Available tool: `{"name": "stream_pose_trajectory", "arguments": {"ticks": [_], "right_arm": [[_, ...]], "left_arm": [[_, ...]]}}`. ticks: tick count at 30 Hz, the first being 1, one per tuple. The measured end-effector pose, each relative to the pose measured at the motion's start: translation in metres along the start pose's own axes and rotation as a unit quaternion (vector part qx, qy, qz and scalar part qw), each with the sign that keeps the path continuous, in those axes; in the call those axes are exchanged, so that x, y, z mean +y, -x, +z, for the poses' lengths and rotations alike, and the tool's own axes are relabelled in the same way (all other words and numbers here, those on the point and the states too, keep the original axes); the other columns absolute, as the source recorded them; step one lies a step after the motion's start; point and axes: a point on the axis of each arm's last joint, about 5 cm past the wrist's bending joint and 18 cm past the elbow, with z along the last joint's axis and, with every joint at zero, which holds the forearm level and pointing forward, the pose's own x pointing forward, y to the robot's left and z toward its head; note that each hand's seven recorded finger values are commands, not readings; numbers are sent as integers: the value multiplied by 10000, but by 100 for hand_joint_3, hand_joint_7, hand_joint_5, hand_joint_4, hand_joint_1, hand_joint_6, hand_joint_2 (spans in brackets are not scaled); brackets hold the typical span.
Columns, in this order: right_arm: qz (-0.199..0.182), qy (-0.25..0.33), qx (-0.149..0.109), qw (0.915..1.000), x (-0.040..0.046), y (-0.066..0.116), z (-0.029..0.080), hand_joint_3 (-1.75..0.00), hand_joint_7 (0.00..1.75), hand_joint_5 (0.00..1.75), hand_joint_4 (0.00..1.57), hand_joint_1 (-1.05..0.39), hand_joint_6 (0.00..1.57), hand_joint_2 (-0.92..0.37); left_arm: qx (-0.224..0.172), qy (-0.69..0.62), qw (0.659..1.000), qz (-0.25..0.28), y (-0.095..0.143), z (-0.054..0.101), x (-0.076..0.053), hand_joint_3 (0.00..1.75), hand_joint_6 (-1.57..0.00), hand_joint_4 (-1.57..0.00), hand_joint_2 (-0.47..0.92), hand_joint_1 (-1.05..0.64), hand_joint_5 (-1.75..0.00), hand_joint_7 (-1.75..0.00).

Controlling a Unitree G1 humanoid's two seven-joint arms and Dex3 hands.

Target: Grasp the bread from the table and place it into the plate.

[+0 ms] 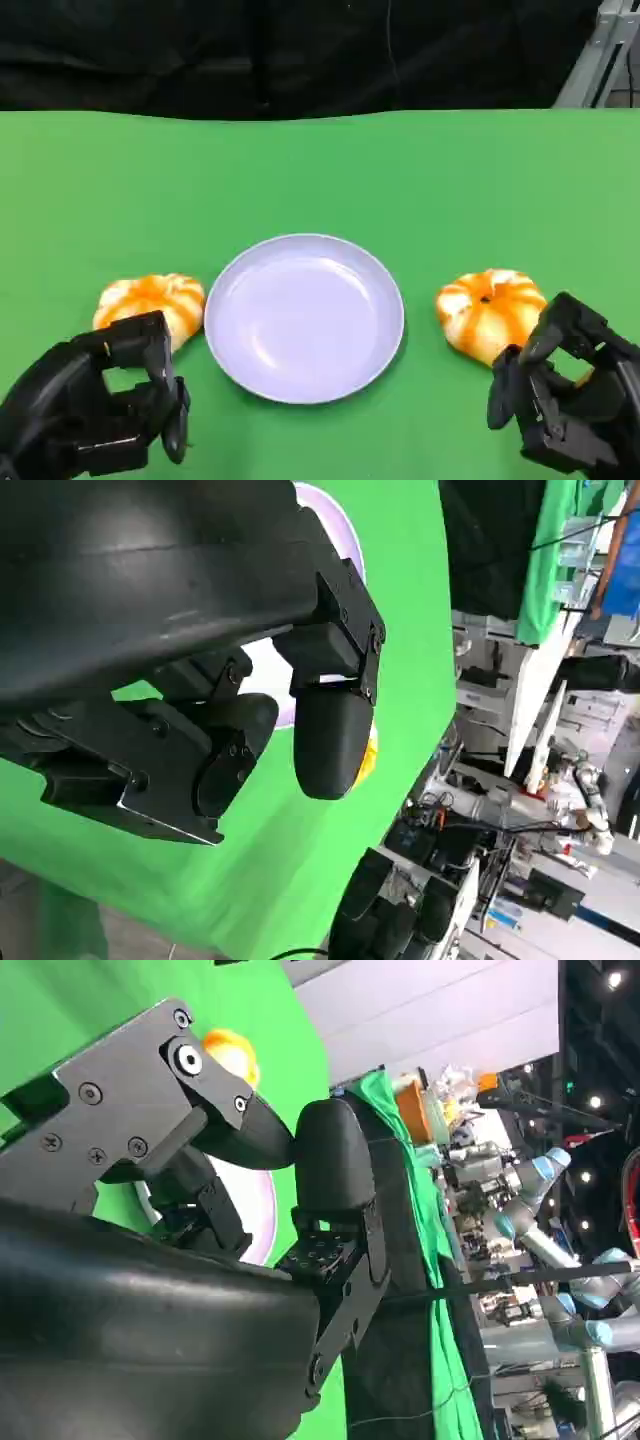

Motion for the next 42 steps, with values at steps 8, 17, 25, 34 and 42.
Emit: {"name": "stream_pose_trajectory", "arguments": {"ticks": [8, 17, 25, 34, 42], "right_arm": [[0, 0, 0, 10000, 0, 0, 0, -134, 162, 175, 88, -15, 72, -41], [3, -1, 3, 10000, -1, 0, -1, -134, 163, 175, 89, -16, 71, -41], [25, -9, 10, 10000, -5, 0, -6, -134, 163, 175, 88, -15, 70, -42], [26, 5, 2, 10000, -9, -1, -8, -134, 164, 175, 89, -15, 71, -42], [25, 5, -15, 10000, -29, -19, -38, -134, 163, 175, 89, -17, 70, -42]], "left_arm": [[0, 2, 10000, 0, 0, 0, 0, 124, -75, -89, 63, 5, -175, -175], [5, 8, 10000, 5, 0, -3, 2, 123, -74, -89, 63, 4, -175, -175], [-1082, -332, 9926, 445, -62, -32, -127, 24, -46, -15, 89, -41, -78, -41], [-1348, -3952, 8898, 1843, 0, 33, -91, 21, -42, -19, 92, -71, -16, 0], [-355, -6561, 7374, 1562, -145, 201, 5, 1, -47, -28, 88, -78, -8, -2]]}}
